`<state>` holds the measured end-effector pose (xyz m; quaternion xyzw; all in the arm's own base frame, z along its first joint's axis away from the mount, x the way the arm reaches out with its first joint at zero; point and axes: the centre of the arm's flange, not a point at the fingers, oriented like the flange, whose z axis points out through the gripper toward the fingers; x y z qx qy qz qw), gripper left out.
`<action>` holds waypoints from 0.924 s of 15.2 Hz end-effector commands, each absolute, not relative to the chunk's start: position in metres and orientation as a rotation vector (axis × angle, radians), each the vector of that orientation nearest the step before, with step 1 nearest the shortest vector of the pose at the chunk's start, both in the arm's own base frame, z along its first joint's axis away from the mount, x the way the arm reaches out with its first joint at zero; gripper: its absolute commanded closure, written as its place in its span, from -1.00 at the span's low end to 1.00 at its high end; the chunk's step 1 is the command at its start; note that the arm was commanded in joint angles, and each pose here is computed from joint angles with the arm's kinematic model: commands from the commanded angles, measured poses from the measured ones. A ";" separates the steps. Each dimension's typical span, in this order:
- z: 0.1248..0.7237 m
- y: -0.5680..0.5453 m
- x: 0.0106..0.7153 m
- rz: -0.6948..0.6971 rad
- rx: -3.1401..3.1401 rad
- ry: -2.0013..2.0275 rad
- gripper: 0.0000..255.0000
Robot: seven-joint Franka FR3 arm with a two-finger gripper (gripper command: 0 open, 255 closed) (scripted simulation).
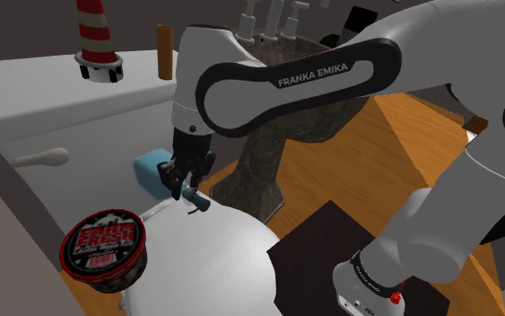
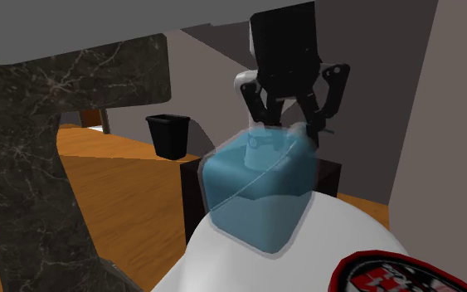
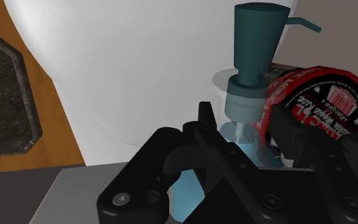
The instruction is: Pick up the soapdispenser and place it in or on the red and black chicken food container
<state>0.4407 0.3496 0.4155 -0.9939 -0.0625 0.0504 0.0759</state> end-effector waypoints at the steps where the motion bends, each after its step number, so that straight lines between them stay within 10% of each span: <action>1: 0.427 0.350 0.441 0.151 -2.980 -0.188 1.00; 14: 0.466 0.442 0.445 0.151 -2.980 -0.188 1.00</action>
